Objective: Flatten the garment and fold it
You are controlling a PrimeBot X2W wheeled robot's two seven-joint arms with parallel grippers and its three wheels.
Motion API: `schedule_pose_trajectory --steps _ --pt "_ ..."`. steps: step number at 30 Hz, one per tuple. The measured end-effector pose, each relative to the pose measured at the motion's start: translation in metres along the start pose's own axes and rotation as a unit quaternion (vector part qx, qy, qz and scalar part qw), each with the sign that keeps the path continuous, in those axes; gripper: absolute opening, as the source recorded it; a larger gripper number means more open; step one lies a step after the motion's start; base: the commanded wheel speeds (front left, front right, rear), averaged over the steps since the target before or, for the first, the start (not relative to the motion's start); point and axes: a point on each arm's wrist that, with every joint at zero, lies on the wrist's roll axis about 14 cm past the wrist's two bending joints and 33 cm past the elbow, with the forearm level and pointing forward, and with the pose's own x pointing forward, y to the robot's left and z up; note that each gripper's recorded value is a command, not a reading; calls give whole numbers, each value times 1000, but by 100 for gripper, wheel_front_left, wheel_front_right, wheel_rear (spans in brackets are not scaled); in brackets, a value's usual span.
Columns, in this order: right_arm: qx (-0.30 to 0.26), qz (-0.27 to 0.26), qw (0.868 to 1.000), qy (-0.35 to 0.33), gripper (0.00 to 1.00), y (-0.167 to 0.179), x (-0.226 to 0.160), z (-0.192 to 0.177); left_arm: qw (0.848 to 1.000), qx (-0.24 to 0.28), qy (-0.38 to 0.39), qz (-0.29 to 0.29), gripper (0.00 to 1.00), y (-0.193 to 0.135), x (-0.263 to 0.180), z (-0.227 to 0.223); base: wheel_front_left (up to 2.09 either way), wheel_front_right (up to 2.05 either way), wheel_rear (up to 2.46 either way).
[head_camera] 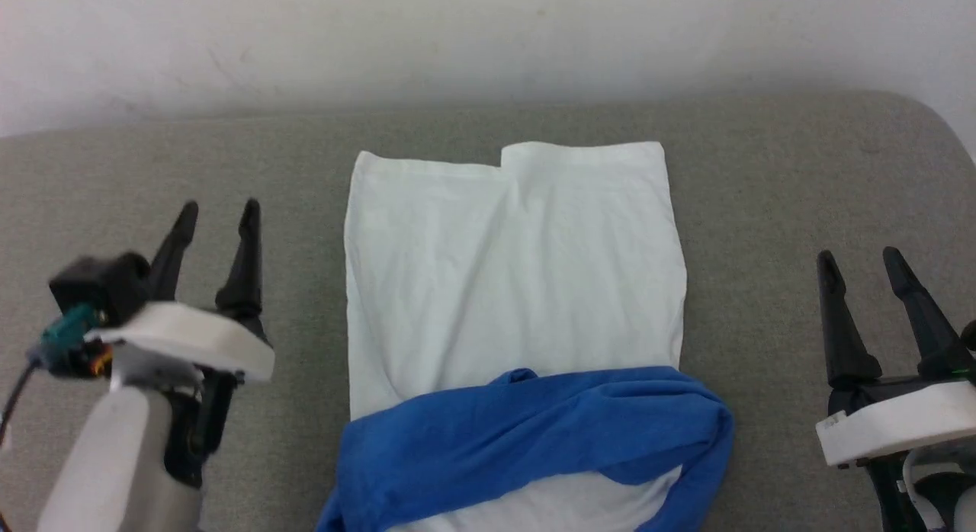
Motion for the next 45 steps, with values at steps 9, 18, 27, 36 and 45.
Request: schedule_pose_trajectory --steps 9,18,27,36,45 --pt "14 -22 999 29 100 -15 15 -33 990 21 94 -100 100 -33 115 -11 0 0 0" --pt "18 -57 997 57 100 -37 8 -55 931 36 336 -140 100 -52 155 -99 0 0 0" --pt "37 -85 991 99 100 -50 -4 -83 854 43 510 -96 100 -24 145 -184 0 0 0" --pt "42 -101 986 124 100 -58 -7 -99 837 50 538 -86 100 -27 161 -209 0 0 0" --pt "47 -98 984 140 100 -57 -6 -106 831 50 548 -83 0 -33 159 -210 0 0 0"
